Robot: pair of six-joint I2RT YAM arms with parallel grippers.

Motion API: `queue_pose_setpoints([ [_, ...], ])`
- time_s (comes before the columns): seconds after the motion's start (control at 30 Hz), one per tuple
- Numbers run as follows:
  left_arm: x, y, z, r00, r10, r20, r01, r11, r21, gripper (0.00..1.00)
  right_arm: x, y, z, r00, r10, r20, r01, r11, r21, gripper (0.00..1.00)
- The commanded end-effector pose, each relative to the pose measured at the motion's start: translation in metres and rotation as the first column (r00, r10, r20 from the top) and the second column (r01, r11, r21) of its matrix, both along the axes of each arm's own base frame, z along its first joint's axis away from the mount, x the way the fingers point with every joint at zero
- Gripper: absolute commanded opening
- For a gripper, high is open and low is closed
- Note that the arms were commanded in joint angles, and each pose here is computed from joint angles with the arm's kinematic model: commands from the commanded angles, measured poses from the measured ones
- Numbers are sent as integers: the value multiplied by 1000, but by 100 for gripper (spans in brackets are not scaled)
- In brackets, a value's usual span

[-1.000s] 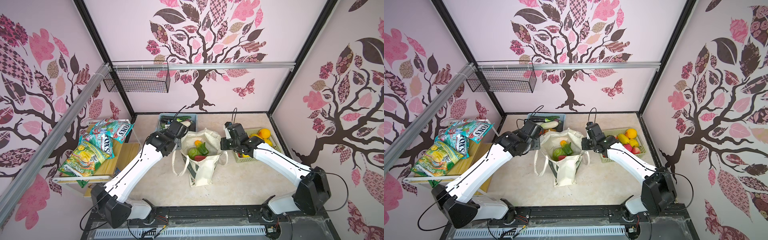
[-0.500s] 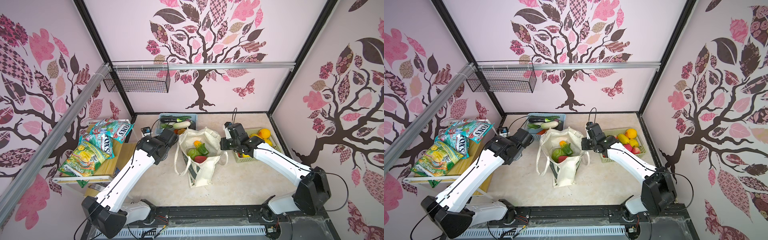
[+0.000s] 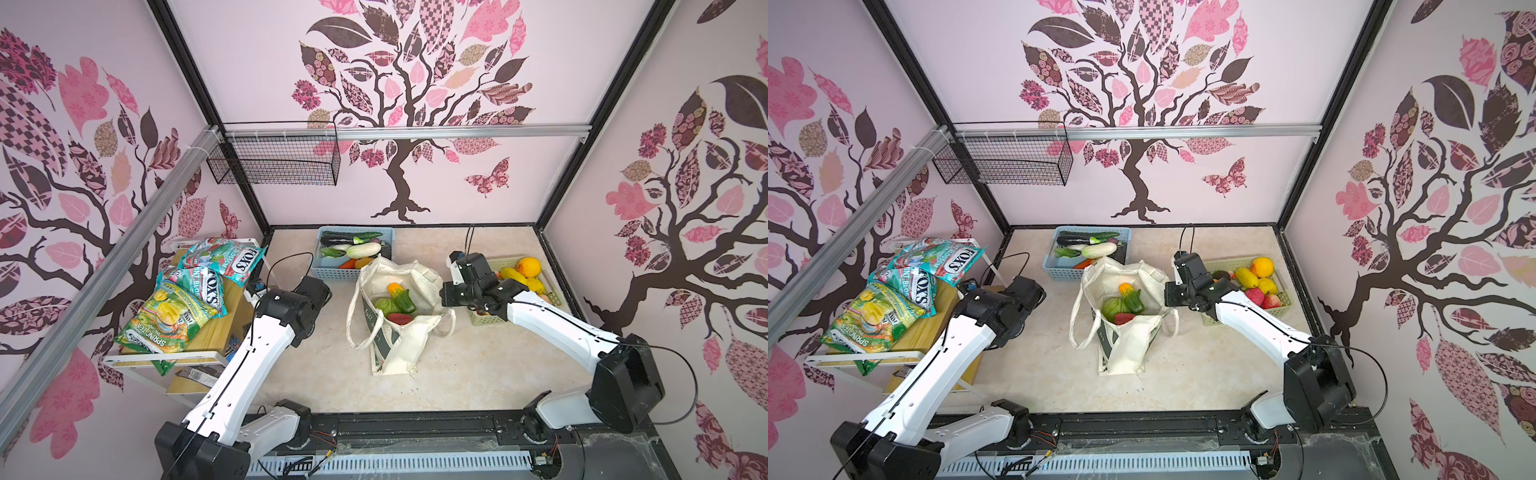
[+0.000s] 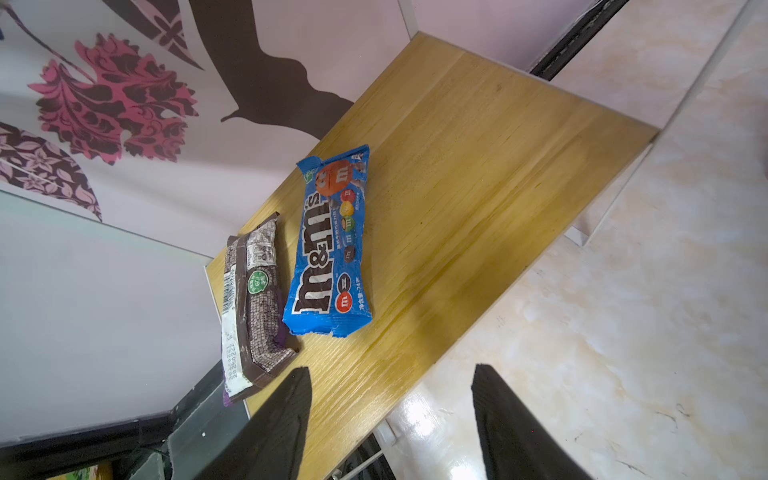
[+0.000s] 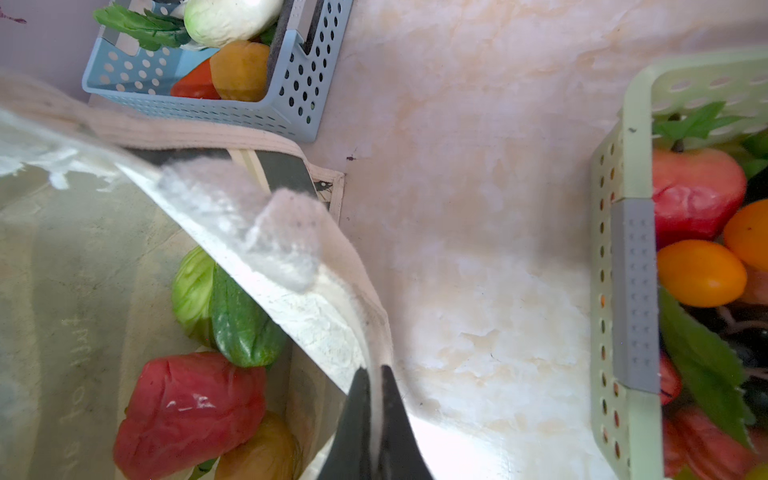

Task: Place the food into the grocery bag and tie it
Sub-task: 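Release the bag rim with the left gripper and move it toward the wooden shelf, then lower the left gripper onto the blue M&M's pack on the shelf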

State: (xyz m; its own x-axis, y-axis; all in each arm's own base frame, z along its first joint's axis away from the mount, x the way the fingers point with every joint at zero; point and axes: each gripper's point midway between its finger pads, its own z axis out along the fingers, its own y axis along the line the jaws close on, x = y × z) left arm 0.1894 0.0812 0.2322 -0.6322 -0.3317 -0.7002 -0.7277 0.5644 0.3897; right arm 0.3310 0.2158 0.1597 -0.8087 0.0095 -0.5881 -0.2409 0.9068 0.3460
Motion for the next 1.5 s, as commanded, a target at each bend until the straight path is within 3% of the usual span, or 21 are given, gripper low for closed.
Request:
queue_pose_setpoints([
  [0.0, -7, 9, -7, 996, 78, 36, -79, 997, 9, 65, -13, 1, 6, 1000, 23, -16, -23, 999, 30, 7],
  [0.33, -9, 19, -21, 975, 195, 105, -199, 979, 32, 64, -19, 3, 9, 998, 55, -12, -54, 998, 43, 7],
  [0.63, -8, 26, -29, 950, 286, 126, -301, 945, 130, 64, -28, 17, 11, 994, 108, -16, -106, 991, 80, 7],
  [0.97, -6, 36, -32, 904, 368, 218, -400, 908, 126, 64, -36, 24, 2, 990, 135, -26, -133, 988, 72, 7],
  [1.27, 9, 51, -57, 877, 427, 220, -453, 887, 87, 63, -39, 26, 0, 989, 146, -28, -143, 986, 85, 7],
  [1.47, 15, 55, -58, 861, 447, 241, -483, 867, 119, 63, -40, 27, 1, 988, 151, -19, -149, 985, 90, 7],
])
